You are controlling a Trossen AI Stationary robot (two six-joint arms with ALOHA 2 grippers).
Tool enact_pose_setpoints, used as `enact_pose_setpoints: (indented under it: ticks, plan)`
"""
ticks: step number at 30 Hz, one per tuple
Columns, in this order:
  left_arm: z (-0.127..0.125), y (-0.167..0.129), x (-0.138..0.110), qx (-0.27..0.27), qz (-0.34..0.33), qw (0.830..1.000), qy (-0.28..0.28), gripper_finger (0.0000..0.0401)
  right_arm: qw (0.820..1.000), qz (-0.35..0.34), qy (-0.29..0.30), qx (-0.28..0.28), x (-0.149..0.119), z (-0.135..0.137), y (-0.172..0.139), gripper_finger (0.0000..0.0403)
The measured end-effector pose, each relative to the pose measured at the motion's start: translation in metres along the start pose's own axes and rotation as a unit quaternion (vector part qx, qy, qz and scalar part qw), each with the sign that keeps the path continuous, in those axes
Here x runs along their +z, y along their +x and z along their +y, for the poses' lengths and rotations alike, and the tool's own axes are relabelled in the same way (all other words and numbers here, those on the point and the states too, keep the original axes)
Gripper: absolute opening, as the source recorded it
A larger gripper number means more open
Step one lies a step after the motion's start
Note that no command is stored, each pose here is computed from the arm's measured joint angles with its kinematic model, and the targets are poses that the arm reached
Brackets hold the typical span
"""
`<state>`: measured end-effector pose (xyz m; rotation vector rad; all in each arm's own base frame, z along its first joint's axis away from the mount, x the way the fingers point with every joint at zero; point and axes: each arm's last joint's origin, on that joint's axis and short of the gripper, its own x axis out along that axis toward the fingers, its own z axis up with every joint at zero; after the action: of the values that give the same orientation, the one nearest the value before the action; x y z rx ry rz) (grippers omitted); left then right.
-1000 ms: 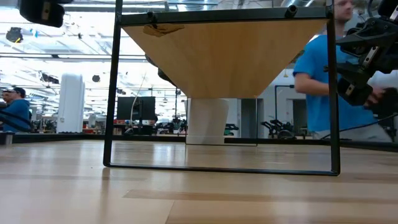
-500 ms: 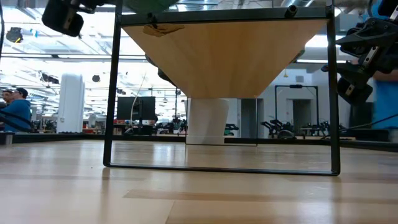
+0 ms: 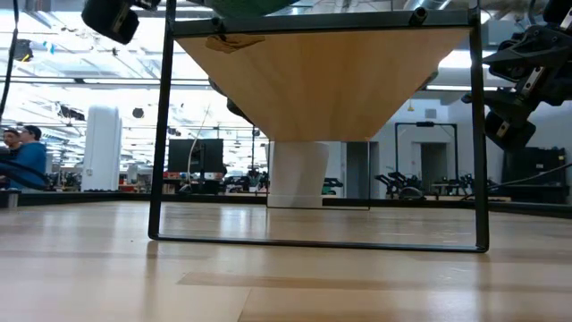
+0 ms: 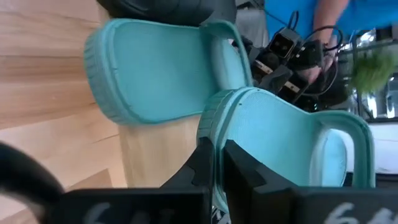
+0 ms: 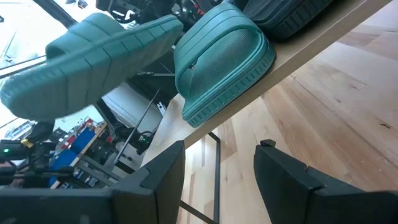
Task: Pick and place slides into the shelf
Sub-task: Put the green slipper on the shelf
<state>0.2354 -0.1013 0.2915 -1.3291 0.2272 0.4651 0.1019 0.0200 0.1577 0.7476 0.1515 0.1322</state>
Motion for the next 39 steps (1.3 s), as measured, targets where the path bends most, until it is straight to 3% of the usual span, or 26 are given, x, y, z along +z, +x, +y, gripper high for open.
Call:
enact_pose_setpoints:
  ticks: [16, 28, 39]
  plan:
    - [0.001, -0.004, -0.046, 0.027, -0.054, 0.996, -0.058, 0.0000, 1.000, 0.000, 0.000, 0.000, 0.000, 0.000, 0.000, 0.0178]
    - [0.002, -0.006, -0.050, 0.027, -0.072, 0.995, -0.061, 0.0000, 1.000, 0.000, 0.000, 0.000, 0.000, 0.000, 0.000, 0.0178]
    - [0.002, -0.002, -0.060, 0.060, -0.072, 0.993, -0.065, 0.0000, 1.000, 0.000, 0.000, 0.000, 0.000, 0.000, 0.000, 0.0178]
